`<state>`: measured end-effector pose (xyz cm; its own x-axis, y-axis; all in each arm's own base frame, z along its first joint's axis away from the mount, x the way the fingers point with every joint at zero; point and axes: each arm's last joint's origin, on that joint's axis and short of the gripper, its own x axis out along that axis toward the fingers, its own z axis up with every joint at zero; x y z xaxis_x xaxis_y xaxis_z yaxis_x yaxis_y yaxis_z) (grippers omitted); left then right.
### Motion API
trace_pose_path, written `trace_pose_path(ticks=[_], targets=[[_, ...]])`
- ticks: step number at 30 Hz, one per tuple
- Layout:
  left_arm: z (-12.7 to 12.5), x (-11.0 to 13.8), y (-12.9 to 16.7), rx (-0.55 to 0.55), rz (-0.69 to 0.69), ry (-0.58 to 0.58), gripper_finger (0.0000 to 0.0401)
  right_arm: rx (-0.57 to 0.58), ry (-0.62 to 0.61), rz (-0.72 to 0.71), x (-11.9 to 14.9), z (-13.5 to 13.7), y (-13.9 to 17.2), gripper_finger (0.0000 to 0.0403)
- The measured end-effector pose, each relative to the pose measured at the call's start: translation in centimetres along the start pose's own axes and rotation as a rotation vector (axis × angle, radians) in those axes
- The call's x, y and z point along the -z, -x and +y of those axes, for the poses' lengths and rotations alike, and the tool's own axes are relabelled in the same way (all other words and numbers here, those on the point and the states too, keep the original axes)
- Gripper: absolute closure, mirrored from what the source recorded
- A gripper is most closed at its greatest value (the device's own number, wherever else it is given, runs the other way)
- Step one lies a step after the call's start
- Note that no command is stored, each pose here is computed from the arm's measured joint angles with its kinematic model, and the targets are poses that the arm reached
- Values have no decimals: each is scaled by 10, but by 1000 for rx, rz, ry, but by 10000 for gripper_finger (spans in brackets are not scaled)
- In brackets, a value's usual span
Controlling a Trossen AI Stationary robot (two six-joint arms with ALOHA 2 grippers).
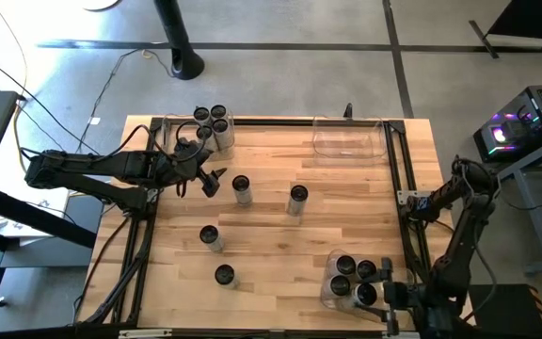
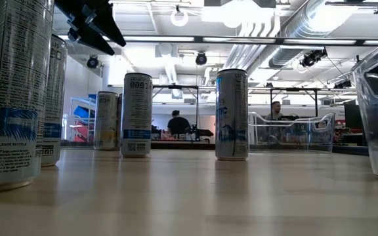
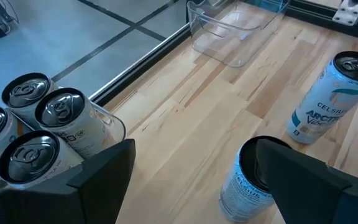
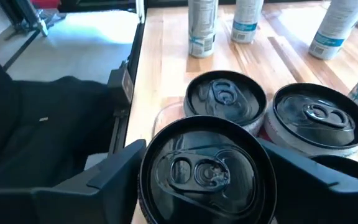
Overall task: Sort soda cans
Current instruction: Put the white-pink soda can into the bottom right transparent bin, then put the white-blue soda can into the top right transparent bin
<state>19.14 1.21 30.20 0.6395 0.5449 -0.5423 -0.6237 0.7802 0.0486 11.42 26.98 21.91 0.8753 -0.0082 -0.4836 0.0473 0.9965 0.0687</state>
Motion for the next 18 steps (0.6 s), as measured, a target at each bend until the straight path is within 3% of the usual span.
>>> trace_pose_path(ticks=[4,18], targets=[[0,0,0,0,0,9,71,-2,15,-5,-2,1,-1,85],[-1,-1,0,6,-11,26,71,-19,77,-13,-5,1,0,77]])
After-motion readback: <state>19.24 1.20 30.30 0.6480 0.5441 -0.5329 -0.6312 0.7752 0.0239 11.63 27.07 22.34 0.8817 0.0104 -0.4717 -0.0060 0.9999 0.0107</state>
